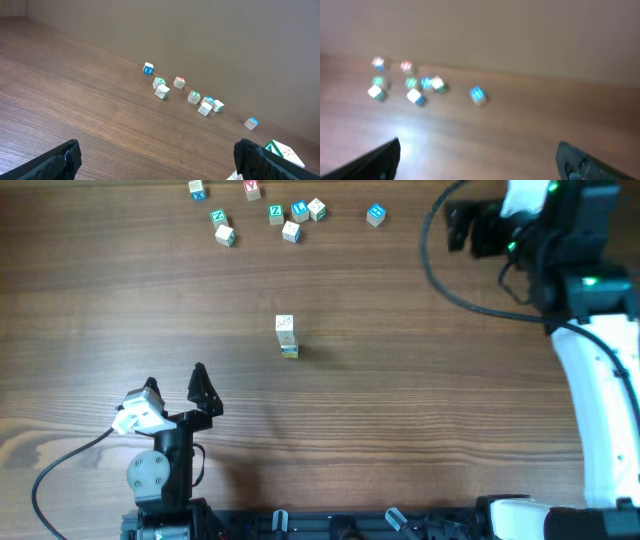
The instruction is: Form a tower
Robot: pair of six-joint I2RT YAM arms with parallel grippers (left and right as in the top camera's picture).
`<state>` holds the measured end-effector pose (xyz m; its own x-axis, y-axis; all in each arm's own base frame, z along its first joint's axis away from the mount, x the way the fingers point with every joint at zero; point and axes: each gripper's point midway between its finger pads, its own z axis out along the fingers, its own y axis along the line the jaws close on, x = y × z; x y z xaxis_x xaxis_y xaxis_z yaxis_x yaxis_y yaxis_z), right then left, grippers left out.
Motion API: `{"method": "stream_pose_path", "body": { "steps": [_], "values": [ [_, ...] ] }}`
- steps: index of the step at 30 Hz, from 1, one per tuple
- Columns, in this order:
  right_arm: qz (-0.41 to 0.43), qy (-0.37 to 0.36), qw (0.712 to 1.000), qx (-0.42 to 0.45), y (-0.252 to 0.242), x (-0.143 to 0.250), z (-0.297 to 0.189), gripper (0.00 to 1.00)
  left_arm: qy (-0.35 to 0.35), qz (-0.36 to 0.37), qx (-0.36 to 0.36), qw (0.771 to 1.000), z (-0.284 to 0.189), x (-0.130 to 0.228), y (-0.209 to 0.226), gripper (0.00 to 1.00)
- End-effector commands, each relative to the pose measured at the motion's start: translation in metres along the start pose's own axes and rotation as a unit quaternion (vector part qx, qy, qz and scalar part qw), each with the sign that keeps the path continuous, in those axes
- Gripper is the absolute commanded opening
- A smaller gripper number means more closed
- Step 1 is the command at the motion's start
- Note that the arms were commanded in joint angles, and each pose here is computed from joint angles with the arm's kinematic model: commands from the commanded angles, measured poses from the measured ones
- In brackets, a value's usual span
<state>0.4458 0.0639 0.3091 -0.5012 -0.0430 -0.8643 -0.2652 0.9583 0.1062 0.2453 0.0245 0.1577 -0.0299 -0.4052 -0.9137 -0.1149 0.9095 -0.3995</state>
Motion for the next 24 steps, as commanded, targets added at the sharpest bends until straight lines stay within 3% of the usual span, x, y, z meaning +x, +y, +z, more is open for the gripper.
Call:
{"method": "stream_pose_path", "body": {
  "steps": [1,5,10,24],
  "values": [
    [-0.029,-0.002,0.996,-0.09,0.03,0.04,0.007,1.0,-0.001,0.001,-0.002,1.0,0.0,0.001,0.001,1.0],
    [-0.021,0.023,0.995,-0.091,0.029,0.109,0.016,1.0,-0.001,0.001,-0.002,1.0,0.0,0.001,0.001,1.0],
    [-0.02,0.027,0.995,-0.091,0.03,0.161,0.013,1.0,-0.001,0.001,-0.002,1.0,0.0,0.001,0.001,1.0],
    [-0.018,-0.054,0.997,-0.05,0.025,0.255,-0.013,1.0,-0.001,0.001,-0.002,1.0,0.0,0.001,0.001,1.0]
  ]
}}
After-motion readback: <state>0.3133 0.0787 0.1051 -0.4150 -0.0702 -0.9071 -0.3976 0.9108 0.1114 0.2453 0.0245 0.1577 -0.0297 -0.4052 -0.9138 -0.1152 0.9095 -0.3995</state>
